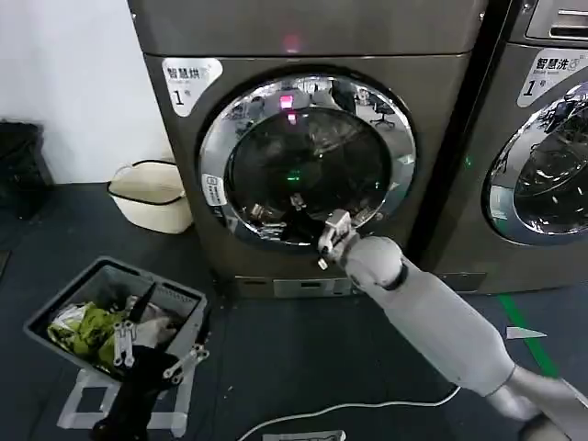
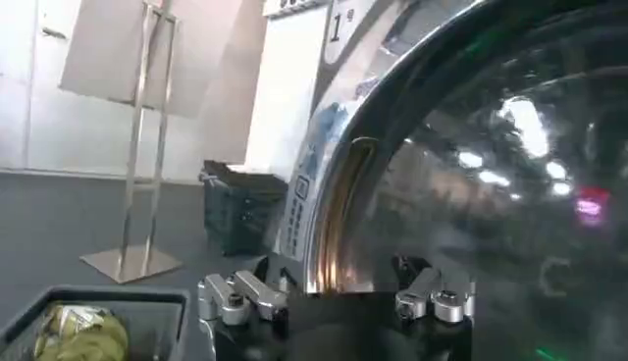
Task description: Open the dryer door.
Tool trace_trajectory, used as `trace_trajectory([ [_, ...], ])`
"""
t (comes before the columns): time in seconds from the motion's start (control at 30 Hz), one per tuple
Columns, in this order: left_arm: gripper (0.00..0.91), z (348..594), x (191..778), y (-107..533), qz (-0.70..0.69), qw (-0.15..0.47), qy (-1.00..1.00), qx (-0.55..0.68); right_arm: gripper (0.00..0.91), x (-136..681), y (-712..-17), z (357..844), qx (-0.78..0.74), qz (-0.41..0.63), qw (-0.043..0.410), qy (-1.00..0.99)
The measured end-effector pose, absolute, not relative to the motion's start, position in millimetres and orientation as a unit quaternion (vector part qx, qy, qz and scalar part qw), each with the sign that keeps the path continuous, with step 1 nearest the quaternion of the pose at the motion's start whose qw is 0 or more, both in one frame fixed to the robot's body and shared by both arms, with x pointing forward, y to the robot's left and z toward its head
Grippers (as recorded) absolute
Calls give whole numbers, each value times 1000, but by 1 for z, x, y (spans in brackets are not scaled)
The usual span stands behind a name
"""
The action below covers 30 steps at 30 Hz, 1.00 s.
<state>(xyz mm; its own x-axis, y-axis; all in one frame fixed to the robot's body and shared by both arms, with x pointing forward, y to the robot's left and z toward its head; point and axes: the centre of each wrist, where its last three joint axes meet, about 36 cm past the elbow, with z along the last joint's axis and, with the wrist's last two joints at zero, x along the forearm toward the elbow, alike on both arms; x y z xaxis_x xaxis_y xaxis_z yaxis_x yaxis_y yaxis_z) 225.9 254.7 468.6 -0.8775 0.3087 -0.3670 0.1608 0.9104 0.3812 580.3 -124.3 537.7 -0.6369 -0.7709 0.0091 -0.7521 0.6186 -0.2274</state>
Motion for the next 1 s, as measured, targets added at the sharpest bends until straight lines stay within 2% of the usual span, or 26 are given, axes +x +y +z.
trace_trajectory([
  [1.0,907,469,225,255,173,214,954,122,907,612,-67,539,-437,-109,41,892],
])
